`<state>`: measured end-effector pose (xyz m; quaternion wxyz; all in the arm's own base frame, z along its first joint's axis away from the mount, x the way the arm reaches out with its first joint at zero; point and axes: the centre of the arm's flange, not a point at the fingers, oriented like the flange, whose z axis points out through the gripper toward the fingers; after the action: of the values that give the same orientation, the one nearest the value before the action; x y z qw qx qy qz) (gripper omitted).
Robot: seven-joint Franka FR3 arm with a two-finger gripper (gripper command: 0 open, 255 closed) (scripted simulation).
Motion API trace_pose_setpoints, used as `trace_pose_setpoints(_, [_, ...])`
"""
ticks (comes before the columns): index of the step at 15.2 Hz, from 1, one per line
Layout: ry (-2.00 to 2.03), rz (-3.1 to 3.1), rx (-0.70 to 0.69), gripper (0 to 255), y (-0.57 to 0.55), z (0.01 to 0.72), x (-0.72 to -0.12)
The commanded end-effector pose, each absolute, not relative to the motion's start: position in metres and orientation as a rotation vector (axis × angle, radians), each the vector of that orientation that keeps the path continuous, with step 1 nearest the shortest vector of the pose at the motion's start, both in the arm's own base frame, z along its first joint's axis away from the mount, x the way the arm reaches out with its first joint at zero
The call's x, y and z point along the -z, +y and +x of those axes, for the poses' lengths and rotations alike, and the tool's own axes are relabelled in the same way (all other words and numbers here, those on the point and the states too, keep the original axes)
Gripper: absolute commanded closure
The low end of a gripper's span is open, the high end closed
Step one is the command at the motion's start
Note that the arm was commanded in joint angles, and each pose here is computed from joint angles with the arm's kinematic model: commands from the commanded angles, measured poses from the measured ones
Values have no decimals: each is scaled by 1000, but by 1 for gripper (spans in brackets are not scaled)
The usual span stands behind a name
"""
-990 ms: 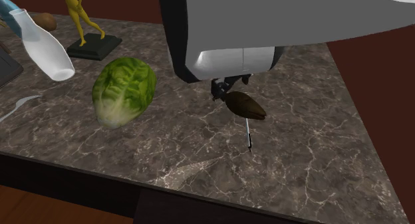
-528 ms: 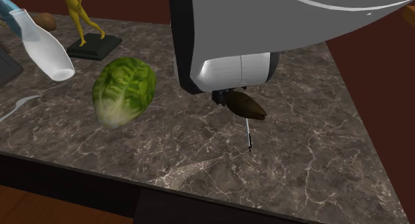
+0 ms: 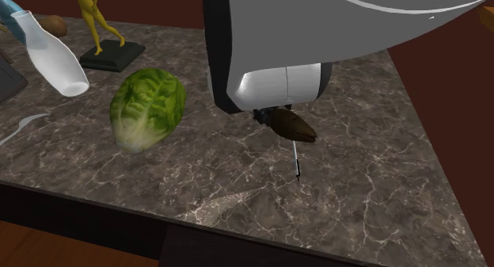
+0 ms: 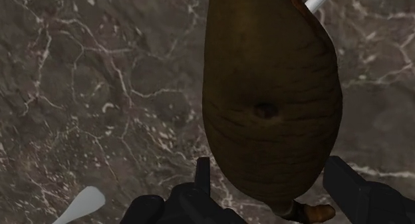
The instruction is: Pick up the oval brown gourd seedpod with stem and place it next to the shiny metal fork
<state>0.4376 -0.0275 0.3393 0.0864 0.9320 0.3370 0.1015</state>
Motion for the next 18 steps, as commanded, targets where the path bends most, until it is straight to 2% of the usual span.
trace_pose_setpoints(1, [1004,2778,-301,255,-28,437,-339])
trace_pose_setpoints(9, [1004,2778,-302,255,-28,438,-339])
trace_pose_setpoints(18, [1004,2778,-302,255,-28,438,-387])
